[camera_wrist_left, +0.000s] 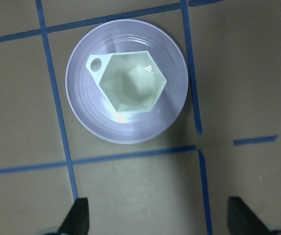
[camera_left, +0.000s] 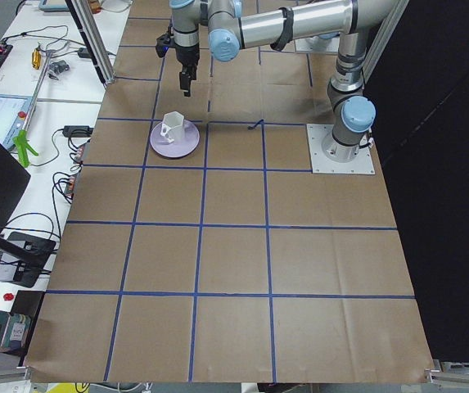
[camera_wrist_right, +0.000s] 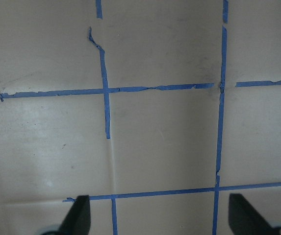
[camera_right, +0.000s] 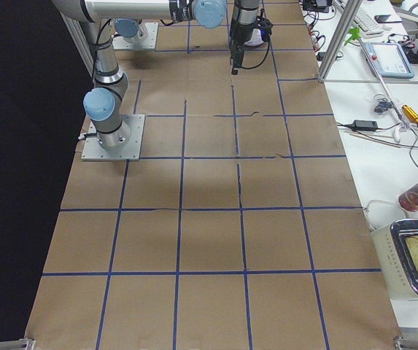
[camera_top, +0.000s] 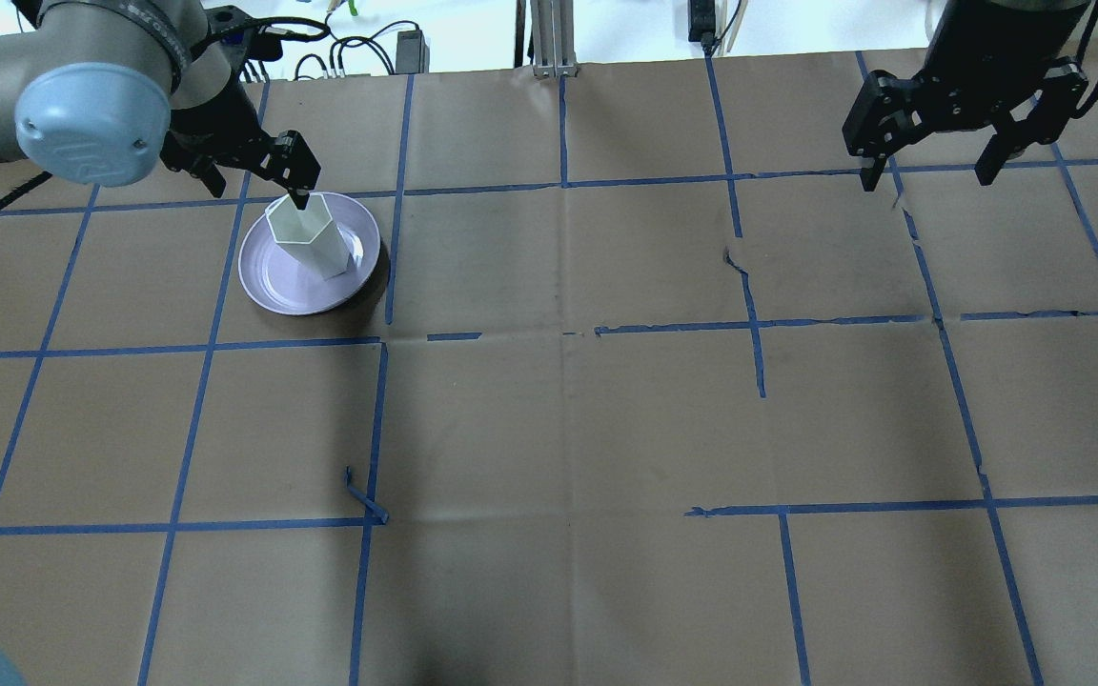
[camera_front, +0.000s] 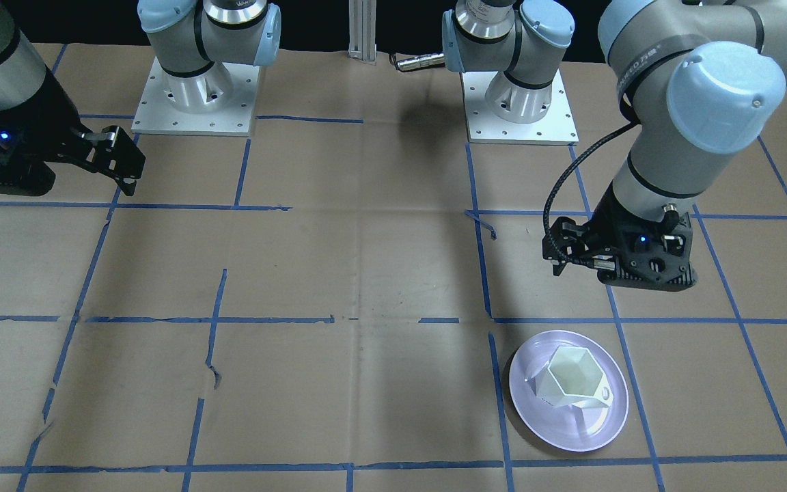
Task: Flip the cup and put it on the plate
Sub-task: 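Open the left gripper and raise it off the cup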
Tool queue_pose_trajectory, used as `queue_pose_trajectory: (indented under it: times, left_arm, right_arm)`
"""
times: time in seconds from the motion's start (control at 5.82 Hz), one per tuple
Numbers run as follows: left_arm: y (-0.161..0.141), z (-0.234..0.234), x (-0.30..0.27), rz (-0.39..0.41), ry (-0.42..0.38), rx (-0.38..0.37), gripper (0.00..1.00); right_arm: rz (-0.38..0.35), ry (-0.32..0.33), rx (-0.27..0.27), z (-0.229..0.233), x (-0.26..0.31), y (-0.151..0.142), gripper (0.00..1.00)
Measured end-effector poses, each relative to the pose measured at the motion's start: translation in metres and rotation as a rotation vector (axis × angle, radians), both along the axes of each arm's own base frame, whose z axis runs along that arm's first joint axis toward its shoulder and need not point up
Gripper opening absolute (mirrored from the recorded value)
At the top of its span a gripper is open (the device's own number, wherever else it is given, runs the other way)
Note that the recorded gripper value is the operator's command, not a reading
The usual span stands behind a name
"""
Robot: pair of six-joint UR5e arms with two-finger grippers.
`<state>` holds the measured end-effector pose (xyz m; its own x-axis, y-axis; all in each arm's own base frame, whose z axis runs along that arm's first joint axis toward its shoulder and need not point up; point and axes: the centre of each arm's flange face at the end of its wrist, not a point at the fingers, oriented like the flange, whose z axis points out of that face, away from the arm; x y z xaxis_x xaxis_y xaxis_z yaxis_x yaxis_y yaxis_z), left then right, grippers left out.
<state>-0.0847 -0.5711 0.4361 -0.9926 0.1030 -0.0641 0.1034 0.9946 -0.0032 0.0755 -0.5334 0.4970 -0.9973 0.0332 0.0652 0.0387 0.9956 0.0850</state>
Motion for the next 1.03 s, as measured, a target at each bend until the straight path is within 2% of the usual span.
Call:
queue_pose_trajectory:
  times: [0.17, 0.34, 1.03]
  left_arm:
    - [0.023, 0.026, -0.019, 0.057, 0.021, 0.01, 1.0]
    - [0.04, 0.042, -0.045, 0.082, 0.03, 0.022, 1.0]
    - [0.051, 0.049, -0.073, 0.085, 0.033, 0.048, 1.0]
  right_arm:
    - [0.0, 0.0, 0.0, 0.0, 0.0, 0.0, 1.0]
    - [0.0, 0.0, 0.0, 0.0, 0.0, 0.0, 1.0]
    - [0.0, 0.0, 0.001, 0.0, 0.0, 0.0, 1.0]
